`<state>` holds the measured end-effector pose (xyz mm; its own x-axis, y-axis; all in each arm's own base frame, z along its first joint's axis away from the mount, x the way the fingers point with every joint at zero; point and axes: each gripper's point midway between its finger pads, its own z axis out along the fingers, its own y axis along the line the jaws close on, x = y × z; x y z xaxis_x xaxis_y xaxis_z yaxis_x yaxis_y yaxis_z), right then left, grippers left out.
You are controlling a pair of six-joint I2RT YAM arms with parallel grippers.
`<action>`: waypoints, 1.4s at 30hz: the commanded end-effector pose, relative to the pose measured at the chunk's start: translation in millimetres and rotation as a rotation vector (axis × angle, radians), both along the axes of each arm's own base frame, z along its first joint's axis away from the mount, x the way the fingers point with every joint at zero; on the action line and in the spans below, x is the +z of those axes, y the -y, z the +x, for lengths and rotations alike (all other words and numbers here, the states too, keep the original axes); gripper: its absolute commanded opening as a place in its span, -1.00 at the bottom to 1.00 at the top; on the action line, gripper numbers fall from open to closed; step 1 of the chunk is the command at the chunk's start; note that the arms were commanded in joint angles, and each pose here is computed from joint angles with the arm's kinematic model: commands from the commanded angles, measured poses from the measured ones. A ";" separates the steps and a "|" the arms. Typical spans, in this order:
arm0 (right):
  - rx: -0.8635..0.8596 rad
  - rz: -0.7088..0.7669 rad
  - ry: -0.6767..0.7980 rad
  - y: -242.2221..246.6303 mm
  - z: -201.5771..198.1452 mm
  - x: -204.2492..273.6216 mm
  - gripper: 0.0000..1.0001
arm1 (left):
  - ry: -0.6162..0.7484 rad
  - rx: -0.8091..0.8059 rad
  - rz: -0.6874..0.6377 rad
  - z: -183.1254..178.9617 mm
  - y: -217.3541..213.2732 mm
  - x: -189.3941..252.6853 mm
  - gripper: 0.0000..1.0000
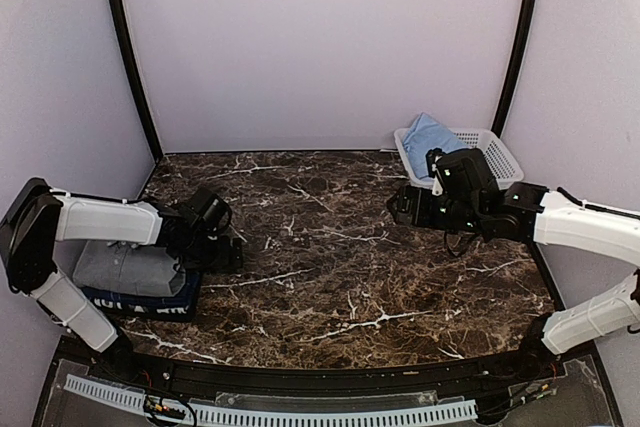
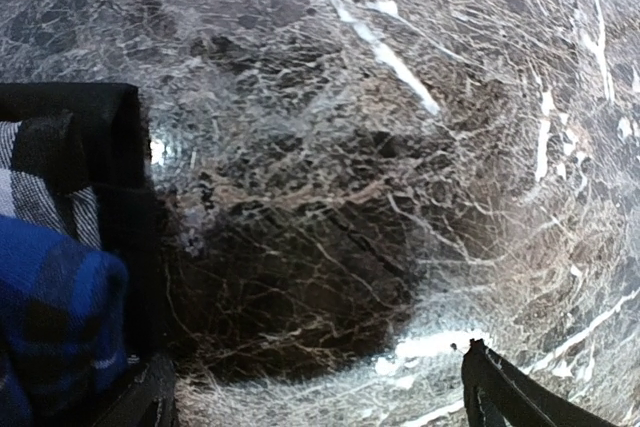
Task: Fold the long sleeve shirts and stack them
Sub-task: Move the square-folded shirt to the corner of the board, then reset both arms
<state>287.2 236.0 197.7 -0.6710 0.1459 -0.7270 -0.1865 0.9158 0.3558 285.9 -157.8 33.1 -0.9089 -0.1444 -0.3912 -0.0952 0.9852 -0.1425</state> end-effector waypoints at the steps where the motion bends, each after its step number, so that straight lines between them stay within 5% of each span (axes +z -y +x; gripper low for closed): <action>1: -0.003 0.037 0.036 -4.9 7.0 15.9 0.97 | 0.014 -0.033 -0.022 -2.9 0.9 9.4 0.98; 23: -0.030 0.019 0.128 5.7 11.8 43.8 0.97 | 0.437 -0.341 -0.241 36.2 111.8 185.2 0.98; 42: 0.035 0.024 0.275 -9.6 24.5 95.1 0.97 | 0.675 -0.313 -0.304 52.6 112.1 274.9 0.98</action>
<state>304.1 242.7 268.2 -0.5108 0.1362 -0.8488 -0.2879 0.9033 0.3182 337.7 -275.4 270.4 -0.5865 -0.0586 -0.8078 0.3635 0.8723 -0.3272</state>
